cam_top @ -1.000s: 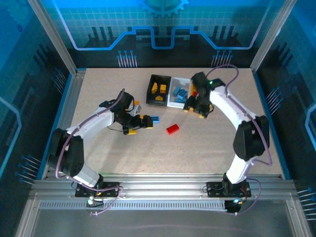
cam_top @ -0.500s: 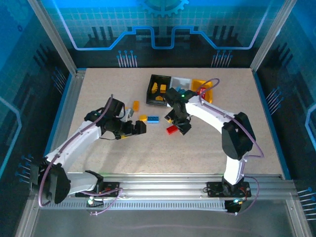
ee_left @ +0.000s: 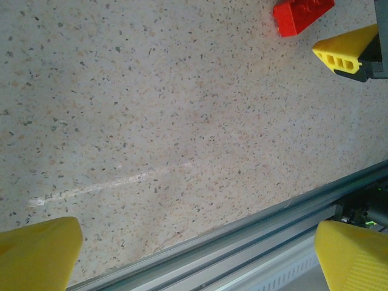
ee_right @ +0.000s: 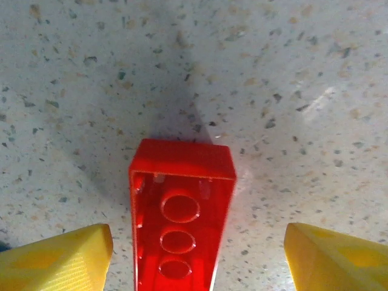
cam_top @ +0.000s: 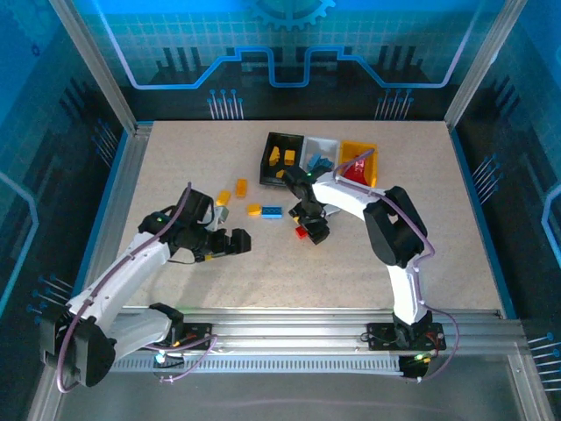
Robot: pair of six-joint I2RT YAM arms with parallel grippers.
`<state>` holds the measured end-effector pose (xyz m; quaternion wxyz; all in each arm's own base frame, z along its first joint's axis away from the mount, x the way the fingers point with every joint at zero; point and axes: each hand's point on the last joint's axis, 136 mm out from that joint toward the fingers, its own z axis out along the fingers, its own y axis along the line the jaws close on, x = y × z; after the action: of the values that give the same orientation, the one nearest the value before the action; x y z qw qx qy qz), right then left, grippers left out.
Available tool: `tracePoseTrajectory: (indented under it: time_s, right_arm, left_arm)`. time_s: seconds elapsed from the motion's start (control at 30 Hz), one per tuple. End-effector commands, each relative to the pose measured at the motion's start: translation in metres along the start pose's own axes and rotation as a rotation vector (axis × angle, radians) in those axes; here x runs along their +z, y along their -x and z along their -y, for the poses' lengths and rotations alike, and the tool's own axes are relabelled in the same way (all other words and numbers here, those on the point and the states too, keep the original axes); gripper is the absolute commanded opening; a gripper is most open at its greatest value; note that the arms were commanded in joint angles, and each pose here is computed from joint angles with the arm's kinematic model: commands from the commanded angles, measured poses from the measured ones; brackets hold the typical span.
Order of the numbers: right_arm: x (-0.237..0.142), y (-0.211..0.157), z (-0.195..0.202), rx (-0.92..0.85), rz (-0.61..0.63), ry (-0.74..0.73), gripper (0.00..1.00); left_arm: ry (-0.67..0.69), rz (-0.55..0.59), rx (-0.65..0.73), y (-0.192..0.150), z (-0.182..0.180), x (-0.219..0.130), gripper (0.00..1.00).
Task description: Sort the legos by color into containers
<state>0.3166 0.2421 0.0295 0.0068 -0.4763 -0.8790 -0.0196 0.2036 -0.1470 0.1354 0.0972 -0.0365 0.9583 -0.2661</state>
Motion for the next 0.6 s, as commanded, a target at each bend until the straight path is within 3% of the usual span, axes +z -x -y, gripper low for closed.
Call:
tracePoseTrajectory:
  time_s: [0.0,0.23,0.57]
  right_arm:
    - [0.005,0.002,-0.001,0.04,0.004,-0.016,0.74]
    - [0.017,0.001,0.017,0.063,-0.006,-0.04,0.58]
    - [0.001,0.01,0.047,0.047,0.034,-0.026,0.32]
  left_arm:
    - [0.024,-0.017,-0.004,-0.009,-0.006,-0.001,0.99]
    - [0.023,-0.018,-0.003,-0.009,-0.006,0.0,0.99]
    - [0.001,-0.019,-0.006,-0.008,-0.003,0.002,0.99]
